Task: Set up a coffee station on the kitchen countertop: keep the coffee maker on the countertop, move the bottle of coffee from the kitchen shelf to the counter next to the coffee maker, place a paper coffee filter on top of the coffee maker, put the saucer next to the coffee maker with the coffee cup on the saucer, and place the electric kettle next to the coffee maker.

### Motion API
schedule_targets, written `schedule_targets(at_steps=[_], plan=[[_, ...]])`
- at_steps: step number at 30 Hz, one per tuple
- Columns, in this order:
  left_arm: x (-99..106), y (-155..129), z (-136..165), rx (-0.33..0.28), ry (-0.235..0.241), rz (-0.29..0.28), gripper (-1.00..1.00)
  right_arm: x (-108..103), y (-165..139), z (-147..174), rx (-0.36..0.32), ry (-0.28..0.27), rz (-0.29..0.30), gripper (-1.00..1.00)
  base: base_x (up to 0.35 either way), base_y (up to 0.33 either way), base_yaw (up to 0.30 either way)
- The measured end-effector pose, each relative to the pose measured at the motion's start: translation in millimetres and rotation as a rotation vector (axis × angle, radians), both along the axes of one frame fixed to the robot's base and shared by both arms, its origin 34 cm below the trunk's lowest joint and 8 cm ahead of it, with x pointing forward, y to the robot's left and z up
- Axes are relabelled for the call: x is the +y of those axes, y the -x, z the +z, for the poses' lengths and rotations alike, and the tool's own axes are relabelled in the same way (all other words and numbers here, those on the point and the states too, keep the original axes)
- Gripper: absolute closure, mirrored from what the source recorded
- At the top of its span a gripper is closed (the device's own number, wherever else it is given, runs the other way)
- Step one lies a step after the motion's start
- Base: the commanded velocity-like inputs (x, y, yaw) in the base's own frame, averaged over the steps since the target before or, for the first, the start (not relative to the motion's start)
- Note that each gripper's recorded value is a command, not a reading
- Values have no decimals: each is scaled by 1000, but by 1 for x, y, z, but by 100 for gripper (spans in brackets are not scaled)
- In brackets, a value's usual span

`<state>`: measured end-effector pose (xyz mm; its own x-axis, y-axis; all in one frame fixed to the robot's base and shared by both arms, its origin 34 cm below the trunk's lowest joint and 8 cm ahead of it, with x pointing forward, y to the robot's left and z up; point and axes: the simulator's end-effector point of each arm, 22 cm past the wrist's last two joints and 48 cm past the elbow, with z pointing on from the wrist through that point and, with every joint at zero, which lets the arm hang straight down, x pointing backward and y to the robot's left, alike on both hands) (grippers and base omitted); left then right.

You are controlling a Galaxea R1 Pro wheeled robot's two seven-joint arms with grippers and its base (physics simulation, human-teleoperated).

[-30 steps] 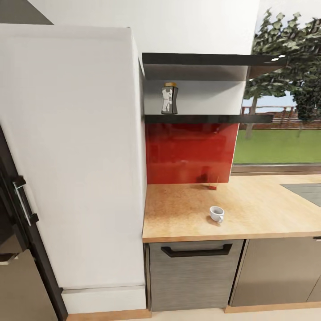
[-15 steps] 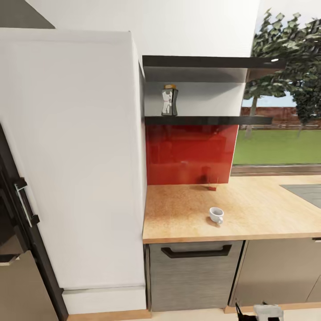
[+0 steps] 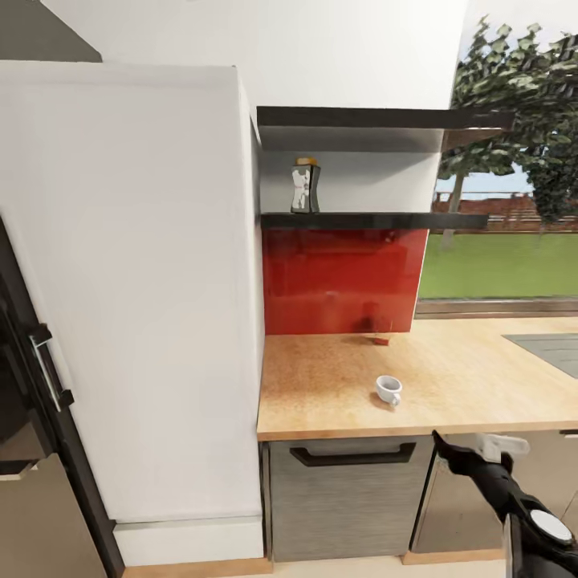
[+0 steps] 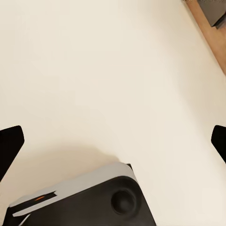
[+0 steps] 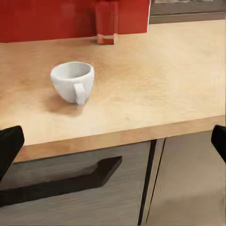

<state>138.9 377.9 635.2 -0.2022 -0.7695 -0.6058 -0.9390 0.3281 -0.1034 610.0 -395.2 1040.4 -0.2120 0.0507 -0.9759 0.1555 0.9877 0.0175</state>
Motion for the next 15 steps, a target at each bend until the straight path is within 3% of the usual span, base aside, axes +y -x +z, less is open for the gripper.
schedule_targets(at_steps=[1, 2, 4, 5, 6, 8, 9, 10, 11, 13, 15], plan=[[1, 0, 1, 0, -1, 0, -100, -9, -27, 33, 17, -43, -4, -100, 0, 0, 0], [1, 1, 2, 0, -2, -1, -100, -10, -51, 73, -14, -68, 0, -100, 0, 0, 0], [4, 1, 4, 0, -6, 0, -100, -8, -70, 110, -21, -98, 11, -100, 0, 0, 0], [7, 2, 6, 0, -9, 4, -100, 5, -89, 146, -9, -134, 39, -100, 0, 0, 0], [7, 3, 7, 0, -10, 4, -100, 13, -104, 193, -63, -148, 59, -100, 0, 0, 0], [10, 3, 9, 0, -13, 7, -100, 30, -117, 240, -67, -161, 87, -100, 0, 0, 0], [10, 3, 10, 1, -13, 1, -100, 40, -123, 279, -25, -188, 76, -100, 0, 0, 0], [9, 3, 11, 0, -13, 0, -100, 46, -125, 372, -149, -185, 97, -100, 0, 0, 0], [10, 4, 12, -1, -13, 0, -100, 51, -124, 392, -170, -157, 96, -100, 0, 0, 0], [10, 4, 13, -1, -14, -3, -100, 69, -119, 463, -257, -71, 83, -100, 0, 0, 0], [10, 5, 15, -1, -14, -5, -100, 82, -120, 494, -285, -35, 78, -100, 0, 0, 0]])
